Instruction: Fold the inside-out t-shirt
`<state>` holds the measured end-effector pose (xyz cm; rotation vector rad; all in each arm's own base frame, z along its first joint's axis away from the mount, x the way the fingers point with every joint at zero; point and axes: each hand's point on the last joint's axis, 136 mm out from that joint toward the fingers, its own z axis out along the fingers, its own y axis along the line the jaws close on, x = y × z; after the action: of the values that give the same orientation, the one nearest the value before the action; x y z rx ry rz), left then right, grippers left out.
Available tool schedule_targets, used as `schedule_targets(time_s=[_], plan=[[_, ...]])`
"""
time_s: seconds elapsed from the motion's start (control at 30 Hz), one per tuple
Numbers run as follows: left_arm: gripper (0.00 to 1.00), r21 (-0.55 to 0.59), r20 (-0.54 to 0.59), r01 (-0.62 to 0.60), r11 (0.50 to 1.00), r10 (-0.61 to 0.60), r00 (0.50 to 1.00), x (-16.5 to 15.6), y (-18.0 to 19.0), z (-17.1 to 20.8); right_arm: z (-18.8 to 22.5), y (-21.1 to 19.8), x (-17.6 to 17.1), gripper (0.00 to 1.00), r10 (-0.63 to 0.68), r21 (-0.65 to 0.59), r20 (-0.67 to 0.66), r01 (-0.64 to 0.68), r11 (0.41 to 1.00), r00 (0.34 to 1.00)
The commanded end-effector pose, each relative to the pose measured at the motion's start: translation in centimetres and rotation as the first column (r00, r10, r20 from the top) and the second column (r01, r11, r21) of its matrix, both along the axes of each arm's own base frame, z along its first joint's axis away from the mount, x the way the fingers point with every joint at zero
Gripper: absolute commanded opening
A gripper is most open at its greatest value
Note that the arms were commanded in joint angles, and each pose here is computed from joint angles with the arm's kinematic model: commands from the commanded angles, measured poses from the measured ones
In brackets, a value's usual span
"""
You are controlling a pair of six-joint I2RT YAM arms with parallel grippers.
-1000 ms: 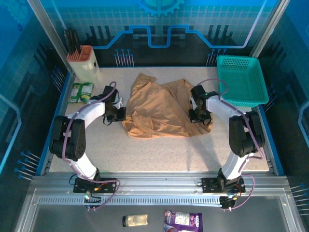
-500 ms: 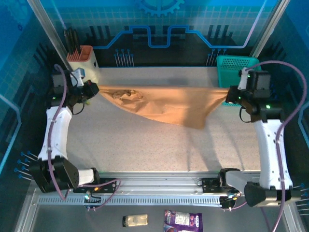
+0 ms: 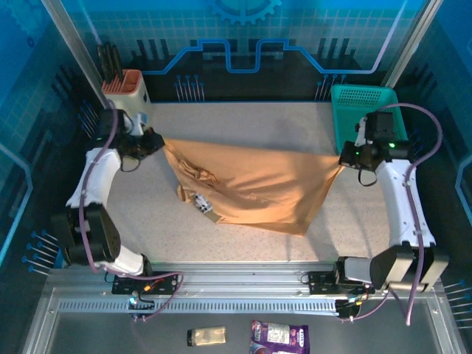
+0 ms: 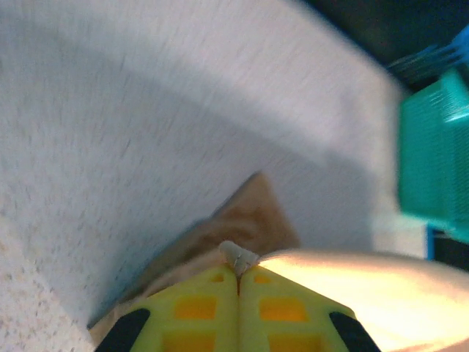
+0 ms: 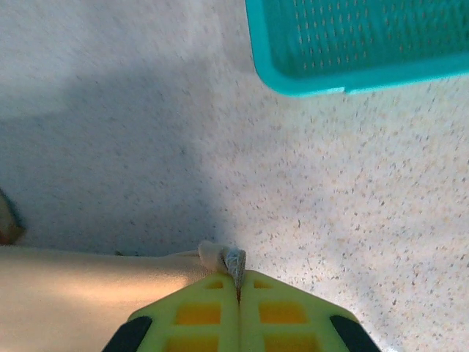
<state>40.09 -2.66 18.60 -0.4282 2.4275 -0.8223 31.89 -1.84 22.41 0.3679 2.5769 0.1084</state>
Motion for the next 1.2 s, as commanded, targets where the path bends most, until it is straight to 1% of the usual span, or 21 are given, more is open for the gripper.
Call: schedule_targets(time_s=[0.0, 0.03, 0.07, 0.1, 0.13, 0.2, 0.27, 0.37, 0.43, 0.53, 0.63, 0.8, 0.9, 0.97, 1.07, 1.17], plan=[[0.22, 0.117, -0.154, 0.058, 0.992, -0.039, 0.987, -1.4, -1.3, -5.6, 0.0, 1.5, 0.2, 0.12, 0.004, -0.011, 0.014, -0.004, 1.000, 1.000], [0.33, 0.166, -0.177, 0.055, 0.985, -0.025, 0.984, -1.7, -1.1, -6.6, -0.3, 2.1, 0.2, 0.19, 0.015, -0.007, 0.008, -0.015, 1.000, 1.000], [0.39, 0.207, -0.180, 0.048, 0.977, -0.010, 0.984, -2.0, -0.9, -7.0, -0.7, 2.4, 0.1, 0.28, 0.021, -0.002, -0.003, -0.021, 1.000, 1.000], [0.41, 0.225, -0.168, 0.047, 0.973, -0.009, 0.986, -2.2, -0.9, -6.9, -1.0, 2.7, 0.0, 0.34, 0.029, -0.003, -0.016, -0.029, 1.000, 0.999], [0.42, 0.244, -0.148, 0.047, 0.969, -0.011, 0.989, -2.4, -1.1, -6.4, -1.3, 2.9, -0.1, 0.36, 0.035, -0.009, -0.028, -0.035, 0.999, 0.999], [0.42, 0.272, -0.138, 0.064, 0.960, -0.027, 0.990, -2.9, -1.7, -5.5, -2.0, 3.4, -0.4, 0.37, 0.051, -0.017, -0.046, -0.052, 0.999, 0.998], [0.42, 0.299, -0.162, 0.124, 0.946, -0.078, 0.984, -3.8, -3.2, -5.2, -3.0, 3.9, -0.8, 0.38, 0.064, -0.014, -0.065, -0.065, 0.998, 0.996], [0.40, 0.334, -0.217, 0.199, 0.921, -0.130, 0.967, -5.0, -5.1, -6.2, -4.4, 4.5, -1.4, 0.38, 0.076, -0.003, -0.094, -0.076, 0.997, 0.993], [0.38, 0.350, -0.257, 0.215, 0.912, -0.128, 0.958, -5.6, -5.8, -7.4, -5.3, 4.9, -1.8, 0.38, 0.083, 0.002, -0.113, -0.083, 0.997, 0.990], [0.38, 0.386, -0.290, 0.200, 0.901, -0.087, 0.953, -6.1, -5.8, -9.2, -6.0, 5.2, -2.3, 0.38, 0.085, 0.006, -0.127, -0.084, 0.996, 0.988], [0.41, 0.400, -0.301, 0.152, 0.904, -0.027, 0.953, -6.3, -5.3, -10.5, -6.6, 5.4, -2.8, 0.38, 0.083, 0.004, -0.140, -0.083, 0.997, 0.987], [0.43, 0.415, -0.309, 0.126, 0.901, 0.009, 0.951, -6.1, -4.8, -11.9, -8.1, 5.8, -4.0, 0.38, 0.086, 0.019, -0.174, -0.084, 0.996, 0.981], [0.40, 0.390, -0.311, 0.128, 0.912, -0.001, 0.951, -5.6, -5.3, -12.3, -8.4, 5.8, -4.4, 0.38, 0.084, 0.017, -0.184, -0.082, 0.996, 0.979], [0.35, 0.376, -0.308, 0.131, 0.917, -0.010, 0.951, -5.2, -5.7, -12.4, -8.4, 5.9, -4.6, 0.38, 0.084, 0.016, -0.182, -0.082, 0.997, 0.980], [0.32, 0.378, -0.307, 0.135, 0.916, -0.013, 0.952, -4.7, -5.8, -12.6, -8.3, 6.1, -4.7, 0.38, 0.083, 0.018, -0.181, -0.081, 0.997, 0.980], [0.23, 0.400, -0.314, 0.144, 0.905, -0.012, 0.949, -4.5, -5.5, -12.9, -8.2, 6.2, -4.7, 0.38, 0.085, 0.017, -0.181, -0.083, 0.996, 0.980]])
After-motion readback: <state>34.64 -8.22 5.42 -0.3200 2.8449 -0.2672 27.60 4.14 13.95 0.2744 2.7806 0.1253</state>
